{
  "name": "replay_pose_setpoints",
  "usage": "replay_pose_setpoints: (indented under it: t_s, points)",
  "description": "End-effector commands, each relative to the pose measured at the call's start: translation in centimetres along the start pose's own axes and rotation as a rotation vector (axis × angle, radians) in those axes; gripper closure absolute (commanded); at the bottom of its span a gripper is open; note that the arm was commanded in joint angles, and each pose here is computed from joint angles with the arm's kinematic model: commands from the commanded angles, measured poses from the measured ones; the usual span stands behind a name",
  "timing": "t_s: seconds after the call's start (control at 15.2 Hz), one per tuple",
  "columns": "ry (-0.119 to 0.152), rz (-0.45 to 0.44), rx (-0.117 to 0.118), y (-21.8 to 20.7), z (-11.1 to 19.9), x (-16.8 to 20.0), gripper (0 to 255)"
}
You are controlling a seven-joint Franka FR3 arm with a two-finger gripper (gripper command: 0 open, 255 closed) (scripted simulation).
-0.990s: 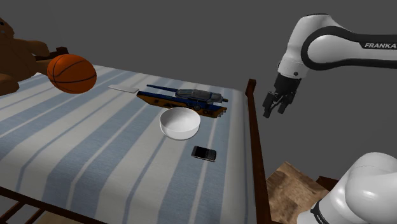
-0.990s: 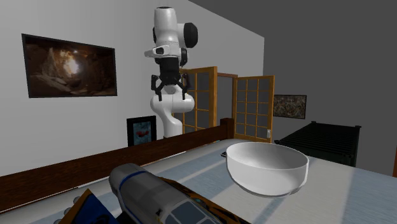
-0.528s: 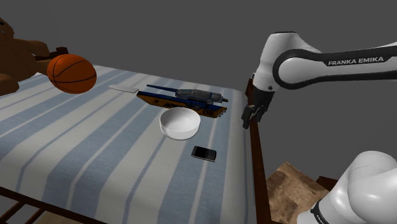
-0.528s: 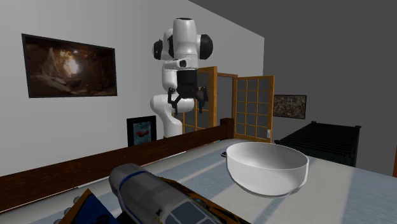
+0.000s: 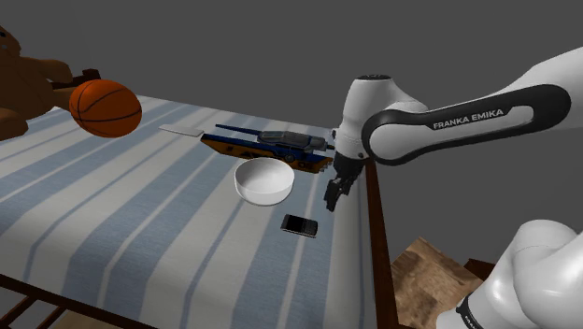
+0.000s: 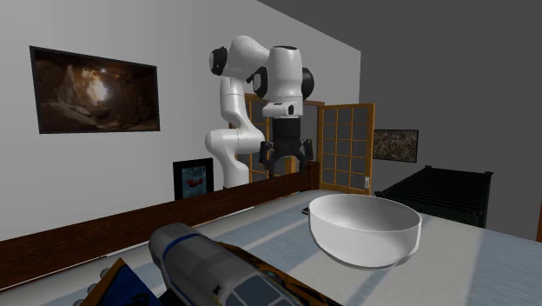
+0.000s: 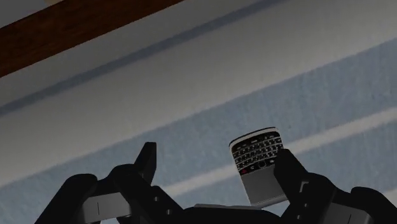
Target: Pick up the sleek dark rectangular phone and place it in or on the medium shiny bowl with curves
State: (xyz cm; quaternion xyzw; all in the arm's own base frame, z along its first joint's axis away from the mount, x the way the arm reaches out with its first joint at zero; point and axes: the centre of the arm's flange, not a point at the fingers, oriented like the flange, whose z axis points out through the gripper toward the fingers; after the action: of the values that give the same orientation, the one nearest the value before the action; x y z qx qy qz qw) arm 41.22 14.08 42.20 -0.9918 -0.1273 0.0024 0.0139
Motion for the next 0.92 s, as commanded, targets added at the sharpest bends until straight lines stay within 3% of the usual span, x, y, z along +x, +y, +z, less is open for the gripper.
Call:
replay_pose_setpoints:
  t_s: [0.0, 0.33, 0.86]
  points:
    - [0.003, -0.054, -0.005, -1.8, 1.7, 1.2, 0]
    - [0.008, -0.171, -0.015, -6.1, 5.2, 3.3, 0]
    - [0.008, -0.171, -0.015, -6.1, 9.2, 3.3, 0]
